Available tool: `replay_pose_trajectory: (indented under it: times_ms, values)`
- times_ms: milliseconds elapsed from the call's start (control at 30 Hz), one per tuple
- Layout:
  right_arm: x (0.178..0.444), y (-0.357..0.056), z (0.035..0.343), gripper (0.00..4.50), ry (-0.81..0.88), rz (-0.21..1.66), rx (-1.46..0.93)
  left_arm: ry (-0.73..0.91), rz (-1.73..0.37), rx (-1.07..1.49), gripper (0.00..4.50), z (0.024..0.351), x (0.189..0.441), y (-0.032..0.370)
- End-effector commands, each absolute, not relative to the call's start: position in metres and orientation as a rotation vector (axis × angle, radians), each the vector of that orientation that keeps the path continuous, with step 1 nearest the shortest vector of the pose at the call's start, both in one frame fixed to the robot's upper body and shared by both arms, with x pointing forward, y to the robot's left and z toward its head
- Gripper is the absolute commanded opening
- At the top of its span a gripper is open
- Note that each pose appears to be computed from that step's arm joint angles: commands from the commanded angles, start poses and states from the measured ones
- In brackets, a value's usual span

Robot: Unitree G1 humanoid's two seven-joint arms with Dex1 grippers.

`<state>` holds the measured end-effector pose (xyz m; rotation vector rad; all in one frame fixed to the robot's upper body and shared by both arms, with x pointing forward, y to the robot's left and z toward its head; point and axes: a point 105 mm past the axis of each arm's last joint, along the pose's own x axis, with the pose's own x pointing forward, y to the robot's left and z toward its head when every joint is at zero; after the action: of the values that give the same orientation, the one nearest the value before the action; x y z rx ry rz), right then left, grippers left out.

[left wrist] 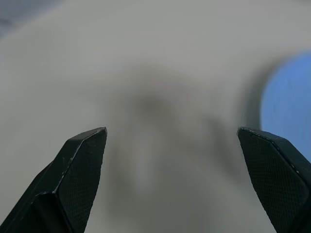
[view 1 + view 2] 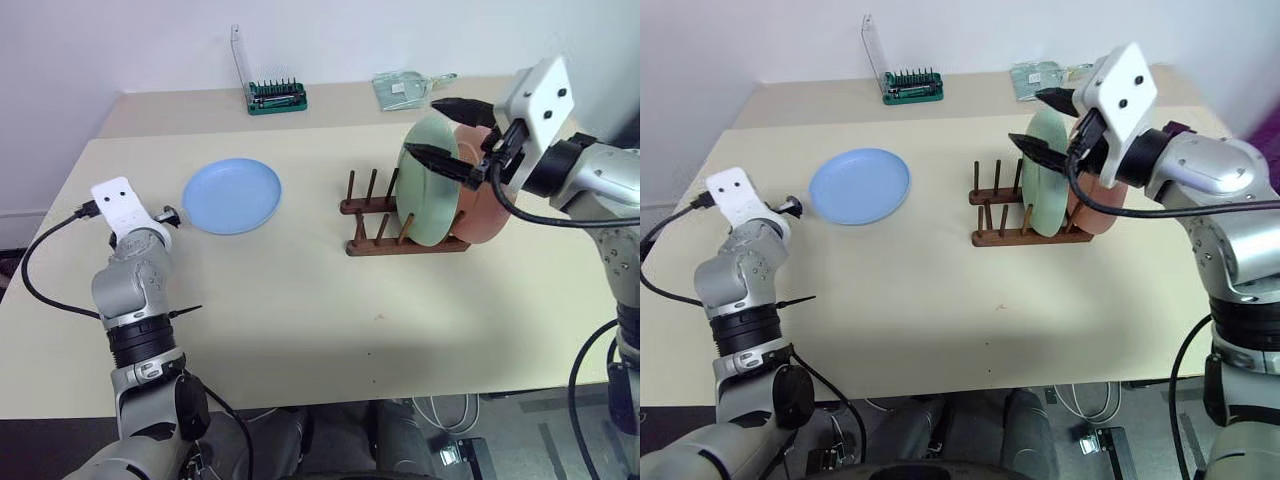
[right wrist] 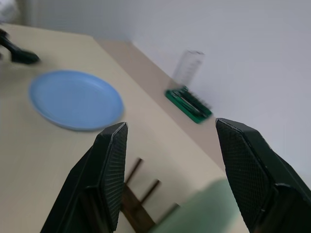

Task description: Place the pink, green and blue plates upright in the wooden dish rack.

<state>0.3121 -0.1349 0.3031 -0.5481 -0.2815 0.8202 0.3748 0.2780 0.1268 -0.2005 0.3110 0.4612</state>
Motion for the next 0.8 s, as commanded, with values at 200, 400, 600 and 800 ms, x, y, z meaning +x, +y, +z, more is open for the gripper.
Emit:
replay_pose_trajectory:
  times_ms: [200,400,600,800]
  values:
    - [0.291,-0.117,0.292,2.92,-0.285,0.896,-0.568,0.273,0.368,-0.171,4.41,0.137,0.385,0.263]
    - [0.284,-0.113,0.281,2.92,-0.251,0.926,-0.569,0.185,0.443,-0.173,4.41,0.15,0.388,0.269]
    - [0.282,-0.111,0.273,2.92,-0.231,0.941,-0.576,0.034,0.442,-0.183,4.41,0.175,0.392,0.261]
    - [0.28,-0.108,0.274,2.92,-0.243,0.951,-0.575,0.205,0.256,-0.212,4.41,0.15,0.407,0.224]
